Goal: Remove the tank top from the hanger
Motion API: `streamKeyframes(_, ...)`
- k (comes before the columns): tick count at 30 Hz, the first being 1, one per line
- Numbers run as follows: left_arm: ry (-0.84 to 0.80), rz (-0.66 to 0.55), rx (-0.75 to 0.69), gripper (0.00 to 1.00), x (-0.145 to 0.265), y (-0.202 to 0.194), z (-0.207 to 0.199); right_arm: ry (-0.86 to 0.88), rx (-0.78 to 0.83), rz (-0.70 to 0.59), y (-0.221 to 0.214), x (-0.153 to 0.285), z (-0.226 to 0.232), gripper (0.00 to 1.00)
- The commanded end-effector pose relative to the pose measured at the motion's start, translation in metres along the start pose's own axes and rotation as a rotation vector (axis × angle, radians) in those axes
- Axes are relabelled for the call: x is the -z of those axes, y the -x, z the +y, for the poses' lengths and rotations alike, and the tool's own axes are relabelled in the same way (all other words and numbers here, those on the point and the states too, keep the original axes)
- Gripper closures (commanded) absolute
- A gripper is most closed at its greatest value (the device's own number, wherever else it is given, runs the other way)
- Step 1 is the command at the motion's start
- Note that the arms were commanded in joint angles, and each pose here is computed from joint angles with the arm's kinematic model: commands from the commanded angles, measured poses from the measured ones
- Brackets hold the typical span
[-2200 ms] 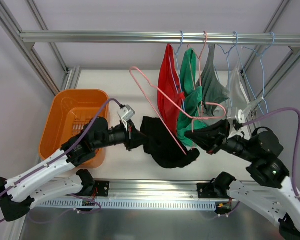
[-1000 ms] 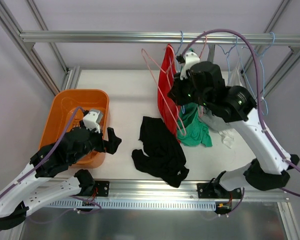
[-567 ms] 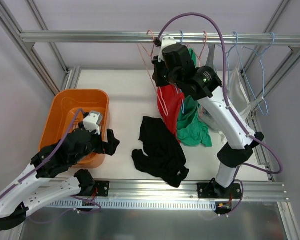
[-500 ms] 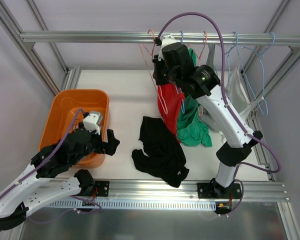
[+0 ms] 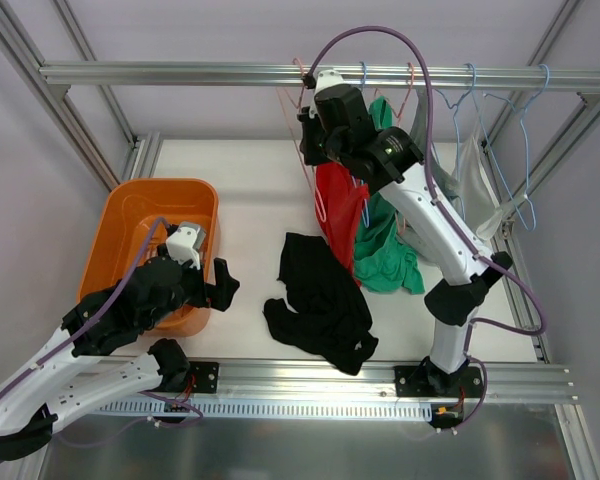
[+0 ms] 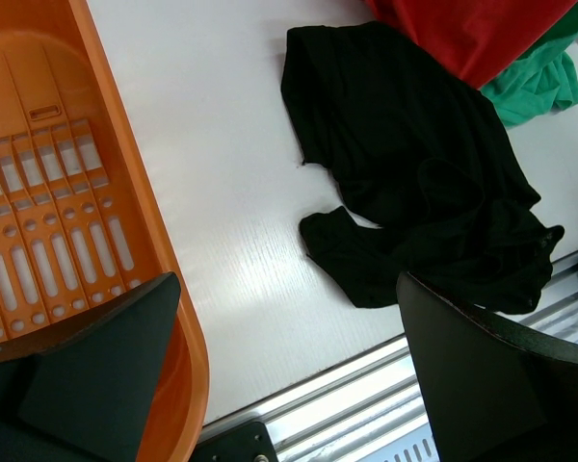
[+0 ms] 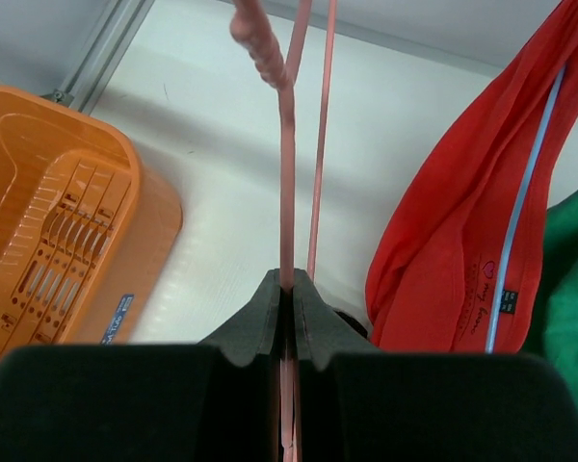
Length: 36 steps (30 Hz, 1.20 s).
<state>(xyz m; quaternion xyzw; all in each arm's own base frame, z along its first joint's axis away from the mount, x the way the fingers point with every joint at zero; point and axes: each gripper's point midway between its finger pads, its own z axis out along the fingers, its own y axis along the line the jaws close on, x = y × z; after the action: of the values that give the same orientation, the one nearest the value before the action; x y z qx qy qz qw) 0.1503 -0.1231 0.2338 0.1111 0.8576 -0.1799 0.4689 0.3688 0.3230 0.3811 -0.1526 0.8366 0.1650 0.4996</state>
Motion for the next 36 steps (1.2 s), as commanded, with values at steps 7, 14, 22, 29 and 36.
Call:
streamKeyframes(7,-0.024,0.024,0.016,0.01,-0.004,0.002,-0.011,0.054,-0.045,-0.049,0.009,0.025,0.005,0.71)
streamKeyframes(14,-0.098,0.021,0.073,0.01,-0.036,0.018,-0.048,0.142,-0.038,-0.079,0.013,0.075,0.007,0.22)
streamKeyframes(22,-0.273,0.073,-0.025,0.01,-0.109,0.009,-0.11,0.208,0.02,-0.052,-0.045,0.149,-0.018,0.0)
streamKeyframes(29,-0.315,0.169,-0.08,0.01,-0.169,-0.02,-0.137,0.198,0.004,-0.165,-0.079,0.218,-0.055,0.01)
streamKeyframes(36,-0.2,0.33,-0.098,0.01,-0.227,-0.074,-0.136,0.22,-0.026,-0.178,-0.117,0.251,-0.07,0.01)
